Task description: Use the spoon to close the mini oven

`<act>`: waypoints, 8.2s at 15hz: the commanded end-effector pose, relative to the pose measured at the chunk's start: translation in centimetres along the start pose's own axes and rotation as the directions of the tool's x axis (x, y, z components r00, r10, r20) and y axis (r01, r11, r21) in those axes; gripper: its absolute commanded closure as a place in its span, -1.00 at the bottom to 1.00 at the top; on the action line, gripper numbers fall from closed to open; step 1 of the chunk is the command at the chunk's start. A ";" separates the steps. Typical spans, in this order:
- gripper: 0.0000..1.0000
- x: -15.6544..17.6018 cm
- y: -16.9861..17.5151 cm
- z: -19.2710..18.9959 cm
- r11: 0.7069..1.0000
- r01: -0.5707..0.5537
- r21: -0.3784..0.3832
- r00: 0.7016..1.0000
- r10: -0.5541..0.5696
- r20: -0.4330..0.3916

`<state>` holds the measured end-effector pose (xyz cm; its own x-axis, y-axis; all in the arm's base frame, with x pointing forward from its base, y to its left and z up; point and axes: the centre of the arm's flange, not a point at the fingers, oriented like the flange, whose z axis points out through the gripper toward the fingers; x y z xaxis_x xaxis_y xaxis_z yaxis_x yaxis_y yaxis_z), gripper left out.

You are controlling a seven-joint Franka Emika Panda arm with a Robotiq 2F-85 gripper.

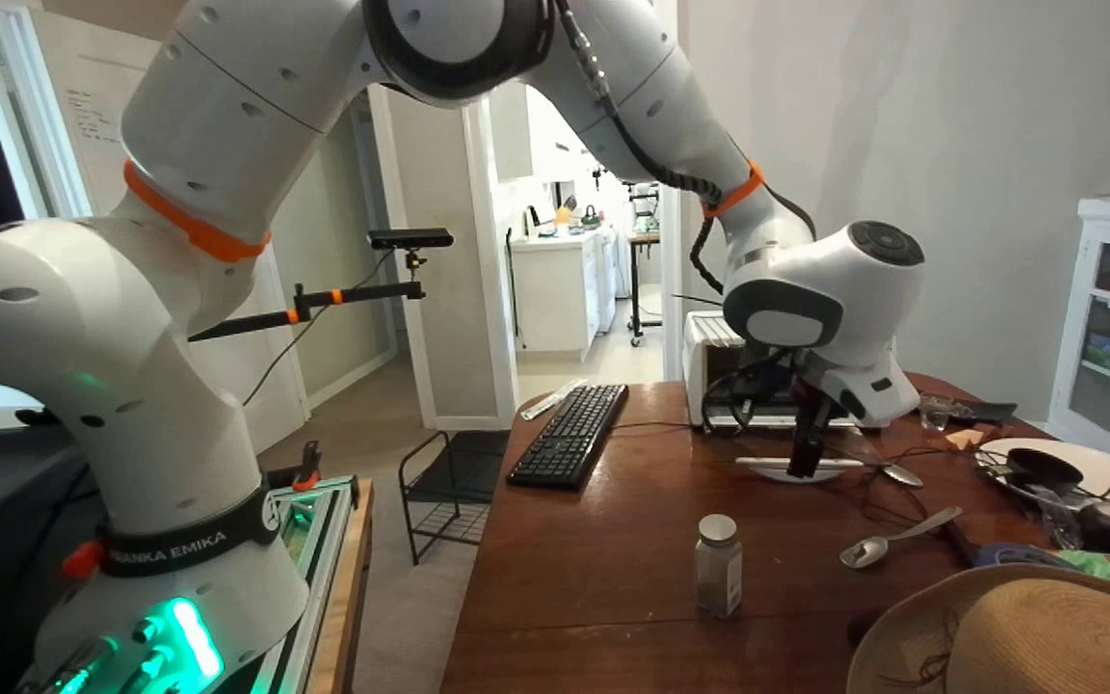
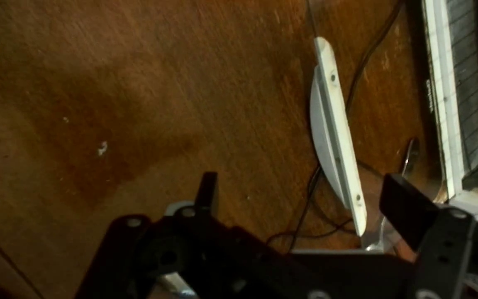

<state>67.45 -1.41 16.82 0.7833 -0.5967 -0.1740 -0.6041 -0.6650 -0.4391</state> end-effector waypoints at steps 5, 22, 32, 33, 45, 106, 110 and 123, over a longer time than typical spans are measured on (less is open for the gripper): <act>-1.00 1.6 0.3 1.4 1.000 0.025 0.017 0.996 -0.026 0.083; -1.00 3.7 -1.5 6.2 0.869 0.304 -0.389 0.930 -0.360 -0.079; -1.00 5.5 -2.2 7.4 0.826 0.333 -0.456 0.846 -0.475 -0.243; -1.00 5.8 -2.6 7.6 0.807 0.357 -0.469 0.814 -0.516 -0.267; -0.89 8.7 -1.6 8.7 0.694 0.456 -0.556 0.682 -0.675 -0.282; 0.95 8.0 1.4 -3.3 0.680 0.551 -0.483 0.770 -0.638 -0.019; 0.95 5.1 0.9 -1.3 0.576 0.690 -0.438 0.692 -0.702 0.166; 0.95 2.0 1.6 1.1 0.382 0.907 -0.179 0.422 -0.822 0.383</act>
<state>69.78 -3.24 14.85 0.9341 0.3567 -0.0124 0.3540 -0.9304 -0.0952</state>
